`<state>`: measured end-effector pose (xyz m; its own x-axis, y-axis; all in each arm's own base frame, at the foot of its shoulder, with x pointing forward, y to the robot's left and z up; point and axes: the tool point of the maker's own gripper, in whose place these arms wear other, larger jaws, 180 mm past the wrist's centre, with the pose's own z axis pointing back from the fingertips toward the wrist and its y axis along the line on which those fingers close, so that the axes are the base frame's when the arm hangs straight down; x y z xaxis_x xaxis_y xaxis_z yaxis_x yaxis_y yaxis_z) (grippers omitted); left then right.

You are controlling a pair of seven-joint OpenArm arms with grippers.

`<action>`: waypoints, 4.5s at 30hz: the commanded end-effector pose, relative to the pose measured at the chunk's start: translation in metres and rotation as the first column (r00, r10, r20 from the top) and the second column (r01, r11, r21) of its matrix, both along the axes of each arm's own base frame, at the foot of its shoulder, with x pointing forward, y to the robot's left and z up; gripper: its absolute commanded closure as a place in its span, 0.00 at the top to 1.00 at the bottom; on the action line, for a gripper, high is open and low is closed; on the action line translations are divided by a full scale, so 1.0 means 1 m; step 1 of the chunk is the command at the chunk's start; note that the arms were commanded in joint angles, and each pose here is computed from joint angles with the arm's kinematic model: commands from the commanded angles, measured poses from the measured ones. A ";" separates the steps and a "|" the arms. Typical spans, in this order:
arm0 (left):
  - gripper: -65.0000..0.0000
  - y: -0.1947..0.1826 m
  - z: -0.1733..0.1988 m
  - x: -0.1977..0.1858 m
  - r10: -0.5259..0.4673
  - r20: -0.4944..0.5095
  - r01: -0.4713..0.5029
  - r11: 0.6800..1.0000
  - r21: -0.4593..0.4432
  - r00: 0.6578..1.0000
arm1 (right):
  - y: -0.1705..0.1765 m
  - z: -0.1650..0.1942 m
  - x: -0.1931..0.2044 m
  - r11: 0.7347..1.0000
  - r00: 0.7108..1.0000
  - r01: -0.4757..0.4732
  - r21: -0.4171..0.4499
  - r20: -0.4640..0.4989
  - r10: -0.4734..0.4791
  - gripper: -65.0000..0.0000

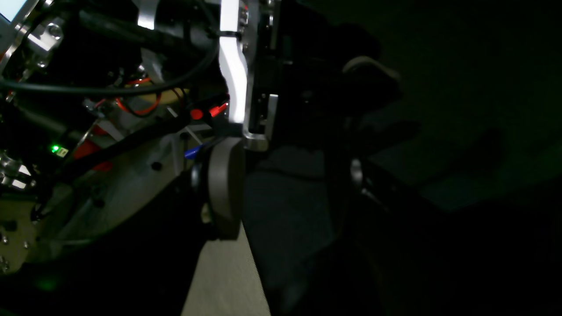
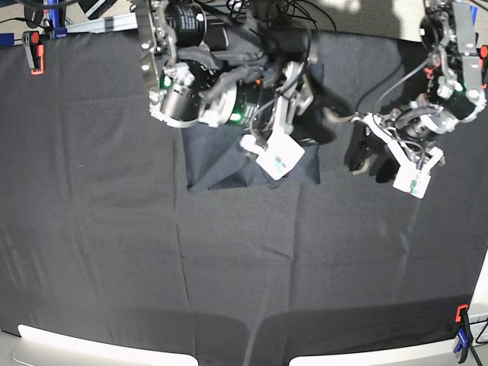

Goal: Layout the t-shirt on the table in an organized manner, then fold the t-shirt properly
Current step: 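Grasp the navy shirt's end with the right gripper and fold it over, then press the folded edge with the left gripper to flatten the bundle, then open the left gripper and raise it away from the folded shirt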

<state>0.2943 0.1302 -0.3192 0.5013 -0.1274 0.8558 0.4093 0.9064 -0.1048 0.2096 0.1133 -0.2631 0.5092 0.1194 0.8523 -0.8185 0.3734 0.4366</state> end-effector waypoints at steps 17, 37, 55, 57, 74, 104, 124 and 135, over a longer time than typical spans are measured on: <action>0.47 -0.060 0.045 -0.013 -0.192 0.103 0.215 0.925 -0.314 0.976 | -0.165 0.036 0.057 0.874 0.879 0.446 -0.192 0.278 -0.387 0.44; 0.43 -0.116 0.025 -0.001 -0.251 0.017 0.250 0.949 -0.193 0.968 | -0.341 0.052 0.033 0.585 0.639 0.769 -0.258 0.332 -0.694 0.44; 0.00 -0.025 -0.015 0.036 0.185 0.000 -0.183 0.972 0.146 0.983 | -0.337 0.052 0.031 0.601 0.648 0.762 -0.244 0.322 -0.691 0.44; 0.00 -0.024 -0.021 0.035 0.187 -0.016 -0.182 0.971 0.152 0.982 | -0.337 0.053 0.031 0.600 0.647 0.762 -0.244 0.322 -0.691 0.44; 0.47 -0.014 0.001 0.044 0.171 0.079 -0.178 0.980 0.091 0.982 | -0.337 0.053 0.031 0.601 0.648 0.761 -0.244 0.322 -0.690 0.44; 0.47 -0.031 -0.048 -0.085 -0.087 -0.275 0.006 0.959 -0.284 0.958 | -0.330 0.058 0.032 0.629 0.659 0.750 -0.206 0.314 -0.683 0.44; 0.00 -0.083 -0.048 -0.099 -0.236 -0.279 0.128 0.926 -0.354 0.931 | -0.330 0.058 0.032 0.629 0.660 0.749 -0.207 0.314 -0.683 0.44; 0.00 -0.085 -0.021 -0.135 -0.340 -0.292 0.169 0.860 -0.482 0.894 | -0.330 0.058 0.032 0.629 0.660 0.749 -0.206 0.315 -0.683 0.44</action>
